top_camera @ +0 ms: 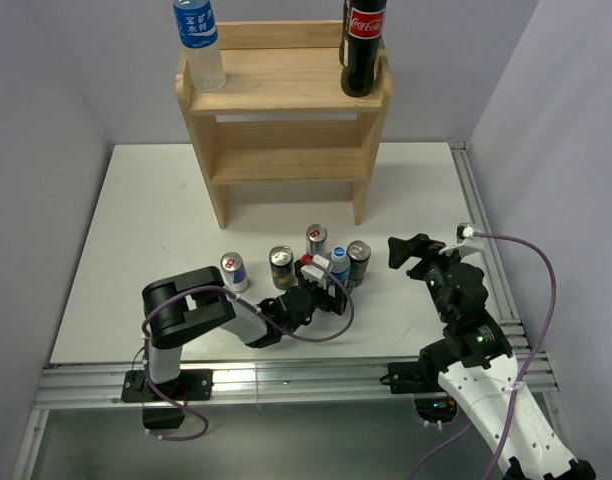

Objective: Place and organize the beverage onto the shelf

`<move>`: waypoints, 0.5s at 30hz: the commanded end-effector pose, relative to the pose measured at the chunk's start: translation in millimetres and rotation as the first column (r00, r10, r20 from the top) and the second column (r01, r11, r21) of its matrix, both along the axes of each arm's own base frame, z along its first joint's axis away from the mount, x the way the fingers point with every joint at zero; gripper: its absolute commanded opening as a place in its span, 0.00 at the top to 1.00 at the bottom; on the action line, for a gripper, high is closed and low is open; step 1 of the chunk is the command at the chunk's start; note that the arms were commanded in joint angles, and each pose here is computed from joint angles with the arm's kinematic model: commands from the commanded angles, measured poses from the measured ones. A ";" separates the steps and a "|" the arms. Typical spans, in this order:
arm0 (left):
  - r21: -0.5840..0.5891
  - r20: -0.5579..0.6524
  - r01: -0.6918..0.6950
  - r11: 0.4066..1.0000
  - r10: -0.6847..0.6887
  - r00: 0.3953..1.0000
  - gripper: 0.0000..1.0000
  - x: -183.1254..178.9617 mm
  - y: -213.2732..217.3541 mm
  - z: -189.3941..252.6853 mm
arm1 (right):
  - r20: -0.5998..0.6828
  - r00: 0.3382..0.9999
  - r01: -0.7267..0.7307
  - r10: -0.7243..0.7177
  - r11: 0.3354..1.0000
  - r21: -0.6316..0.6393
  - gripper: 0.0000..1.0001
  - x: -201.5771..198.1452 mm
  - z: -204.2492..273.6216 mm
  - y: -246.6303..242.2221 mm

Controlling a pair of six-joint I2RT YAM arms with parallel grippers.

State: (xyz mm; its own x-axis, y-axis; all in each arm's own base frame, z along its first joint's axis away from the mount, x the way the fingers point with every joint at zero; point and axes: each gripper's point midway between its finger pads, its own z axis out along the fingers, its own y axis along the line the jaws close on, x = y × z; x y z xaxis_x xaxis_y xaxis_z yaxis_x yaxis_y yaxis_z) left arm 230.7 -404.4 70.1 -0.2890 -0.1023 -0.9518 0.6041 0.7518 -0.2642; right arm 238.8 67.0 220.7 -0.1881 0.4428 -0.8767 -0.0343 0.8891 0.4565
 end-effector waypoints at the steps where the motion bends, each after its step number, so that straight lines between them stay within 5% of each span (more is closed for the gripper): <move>1: -0.072 0.049 -0.021 0.997 0.025 0.998 0.11 11.9 -9.7 20.9 | 0.025 1.000 -0.017 0.017 1.000 0.006 0.00 3.6 4.8 4.7; 7: -0.058 0.047 -0.035 0.998 0.037 0.998 0.48 18.8 -6.3 15.0 | 0.022 1.000 -0.017 0.017 1.000 0.005 0.00 3.9 4.1 4.8; 11: -0.057 0.045 -0.055 0.997 0.057 0.997 0.90 19.2 1.8 18.7 | 0.025 1.000 -0.017 0.017 1.000 0.006 0.00 4.2 4.4 4.9; 15: -0.045 0.043 -0.067 0.997 0.069 0.997 1.00 17.2 9.2 22.5 | 0.024 0.999 -0.022 0.022 1.000 0.014 0.00 4.7 3.9 6.7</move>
State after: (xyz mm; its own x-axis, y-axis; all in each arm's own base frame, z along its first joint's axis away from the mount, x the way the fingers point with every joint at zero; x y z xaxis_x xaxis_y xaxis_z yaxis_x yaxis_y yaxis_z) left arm 246.0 -399.2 66.7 -0.2642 -0.0984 -0.9594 0.5765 0.7814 -0.2389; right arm 240.3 68.0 220.1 -0.1917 0.4421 -0.8762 -0.0349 0.8892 0.4562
